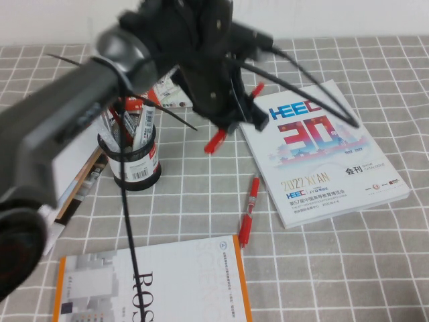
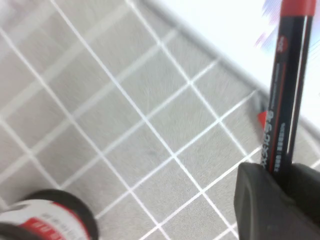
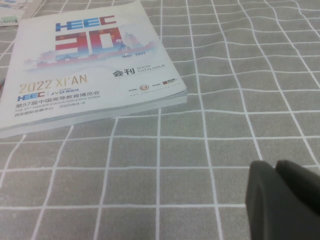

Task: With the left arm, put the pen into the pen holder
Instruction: Pick up the pen on the table, then place the pen onto the pen holder

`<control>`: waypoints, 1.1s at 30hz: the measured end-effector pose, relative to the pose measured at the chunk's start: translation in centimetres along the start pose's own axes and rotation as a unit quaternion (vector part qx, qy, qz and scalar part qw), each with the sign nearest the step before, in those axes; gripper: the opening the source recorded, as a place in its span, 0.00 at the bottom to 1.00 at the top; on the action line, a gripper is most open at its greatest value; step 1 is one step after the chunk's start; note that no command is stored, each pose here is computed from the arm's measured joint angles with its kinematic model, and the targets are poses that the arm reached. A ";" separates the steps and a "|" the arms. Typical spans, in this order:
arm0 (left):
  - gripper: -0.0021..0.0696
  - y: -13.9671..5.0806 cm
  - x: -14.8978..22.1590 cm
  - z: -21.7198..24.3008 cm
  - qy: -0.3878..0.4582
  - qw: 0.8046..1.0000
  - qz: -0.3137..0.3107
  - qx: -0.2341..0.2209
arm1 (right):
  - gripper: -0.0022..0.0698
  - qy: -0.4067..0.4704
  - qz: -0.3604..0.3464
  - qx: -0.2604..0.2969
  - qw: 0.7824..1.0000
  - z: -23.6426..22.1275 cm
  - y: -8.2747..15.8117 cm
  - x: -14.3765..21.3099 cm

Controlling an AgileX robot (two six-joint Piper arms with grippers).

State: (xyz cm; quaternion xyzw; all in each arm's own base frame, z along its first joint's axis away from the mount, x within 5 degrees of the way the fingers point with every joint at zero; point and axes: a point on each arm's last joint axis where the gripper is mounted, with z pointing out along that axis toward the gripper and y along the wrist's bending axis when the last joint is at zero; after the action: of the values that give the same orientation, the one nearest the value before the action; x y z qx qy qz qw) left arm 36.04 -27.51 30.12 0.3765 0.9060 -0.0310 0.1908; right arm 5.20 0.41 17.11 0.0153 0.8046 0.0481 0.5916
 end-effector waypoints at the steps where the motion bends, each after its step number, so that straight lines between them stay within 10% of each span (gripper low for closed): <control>1: 0.12 -0.2 0.0 -1.0 -0.010 1.000 0.005 -0.005 | 0.01 0.000 0.000 0.000 1.000 0.0 0.0 0.0; 20: 0.12 -3.7 4.9 -10.9 -0.149 0.989 0.019 0.001 | 0.01 0.000 0.002 -0.001 1.000 0.0 0.0 0.0; 33: 0.12 -3.3 15.8 -12.9 -0.371 0.927 -0.023 -0.041 | 0.01 0.000 0.002 -0.001 1.000 0.0 0.0 0.0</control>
State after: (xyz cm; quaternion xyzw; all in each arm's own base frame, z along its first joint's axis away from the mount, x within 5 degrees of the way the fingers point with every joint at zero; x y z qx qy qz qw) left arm 19.39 -16.69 35.96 0.3095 0.7793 -0.1359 0.5277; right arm 5.20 0.42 17.11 0.0162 0.8046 0.0495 0.5916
